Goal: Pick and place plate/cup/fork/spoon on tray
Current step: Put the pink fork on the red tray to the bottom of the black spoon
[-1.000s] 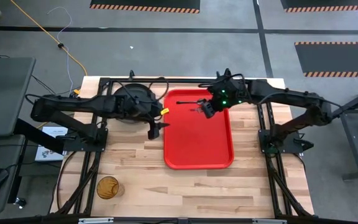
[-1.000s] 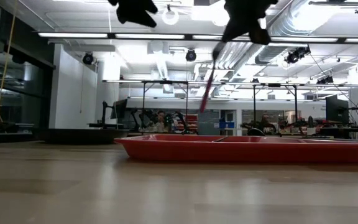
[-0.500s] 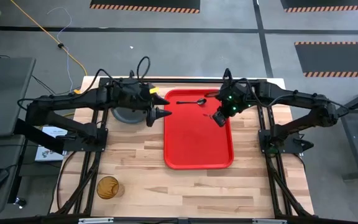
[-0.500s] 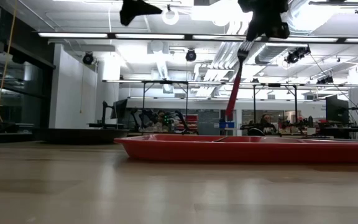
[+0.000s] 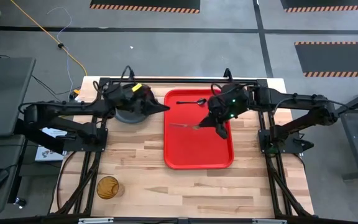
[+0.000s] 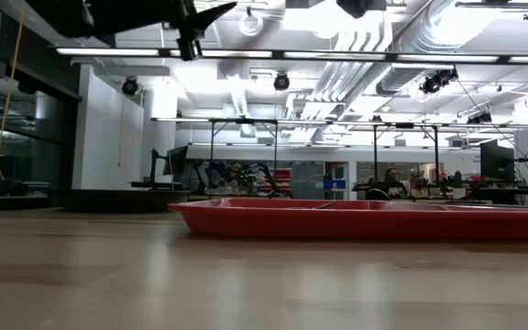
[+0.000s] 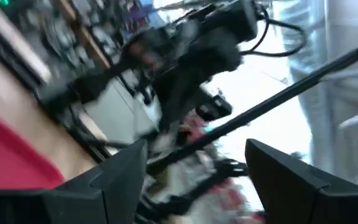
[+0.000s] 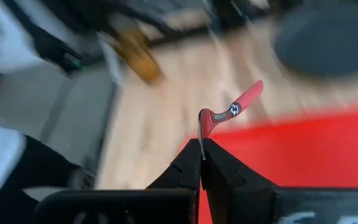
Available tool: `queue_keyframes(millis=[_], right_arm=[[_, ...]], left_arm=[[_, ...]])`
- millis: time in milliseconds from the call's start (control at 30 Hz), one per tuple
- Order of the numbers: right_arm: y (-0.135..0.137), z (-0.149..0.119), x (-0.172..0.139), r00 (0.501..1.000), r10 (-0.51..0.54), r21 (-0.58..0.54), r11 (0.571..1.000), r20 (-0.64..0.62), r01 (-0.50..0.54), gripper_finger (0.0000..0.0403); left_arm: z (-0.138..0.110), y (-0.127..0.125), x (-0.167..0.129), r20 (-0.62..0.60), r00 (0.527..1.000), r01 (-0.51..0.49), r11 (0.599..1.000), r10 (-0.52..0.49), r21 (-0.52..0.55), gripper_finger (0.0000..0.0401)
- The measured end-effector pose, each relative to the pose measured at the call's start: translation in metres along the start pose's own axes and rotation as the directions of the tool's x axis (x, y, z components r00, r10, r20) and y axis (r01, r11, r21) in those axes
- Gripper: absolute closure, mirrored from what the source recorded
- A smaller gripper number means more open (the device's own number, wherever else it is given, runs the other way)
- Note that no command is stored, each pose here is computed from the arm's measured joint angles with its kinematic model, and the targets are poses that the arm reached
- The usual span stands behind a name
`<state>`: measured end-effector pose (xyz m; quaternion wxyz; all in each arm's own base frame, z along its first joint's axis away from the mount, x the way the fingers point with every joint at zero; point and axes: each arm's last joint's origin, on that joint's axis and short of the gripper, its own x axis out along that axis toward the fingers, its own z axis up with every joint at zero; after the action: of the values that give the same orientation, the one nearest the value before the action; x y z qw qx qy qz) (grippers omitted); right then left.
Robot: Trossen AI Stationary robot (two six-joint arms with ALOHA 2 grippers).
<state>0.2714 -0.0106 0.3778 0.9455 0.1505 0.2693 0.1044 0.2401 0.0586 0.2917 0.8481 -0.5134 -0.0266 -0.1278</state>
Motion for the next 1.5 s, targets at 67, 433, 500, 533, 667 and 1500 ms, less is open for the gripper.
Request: queue_keyframes(millis=[67,433,500,533,667,1500], right_arm=[[0.003,0.010,-0.001,0.992,0.097,-0.046,0.995,0.083,-0.094,0.0403],[0.014,0.028,-0.007,0.912,0.358,-0.215,0.924,0.202,-0.315,0.0403],[0.014,0.028,-0.007,0.912,0.358,-0.223,0.923,0.202,-0.313,0.0403],[0.014,0.029,-0.007,0.911,0.360,-0.231,0.921,0.203,-0.313,0.0403],[0.011,0.028,0.001,0.906,0.383,-0.239,0.911,0.182,-0.337,0.0403],[0.007,0.037,0.024,0.845,0.493,-0.253,0.861,0.208,-0.440,0.0403]], left_arm=[[-0.003,0.005,-0.004,-0.042,0.999,0.014,0.995,-0.018,-0.103,0.0140],[-0.018,-0.008,-0.001,-0.309,0.932,0.067,0.925,-0.191,-0.373,0.0140],[-0.022,-0.011,0.000,-0.328,0.920,0.066,0.909,-0.215,-0.411,0.0140],[-0.023,-0.013,0.001,-0.339,0.912,0.069,0.902,-0.229,-0.426,0.0140],[-0.028,-0.022,0.002,-0.348,0.892,0.102,0.879,-0.288,-0.466,0.0140],[-0.047,-0.040,0.020,-0.452,0.818,0.109,0.868,-0.356,-0.485,0.0139]])
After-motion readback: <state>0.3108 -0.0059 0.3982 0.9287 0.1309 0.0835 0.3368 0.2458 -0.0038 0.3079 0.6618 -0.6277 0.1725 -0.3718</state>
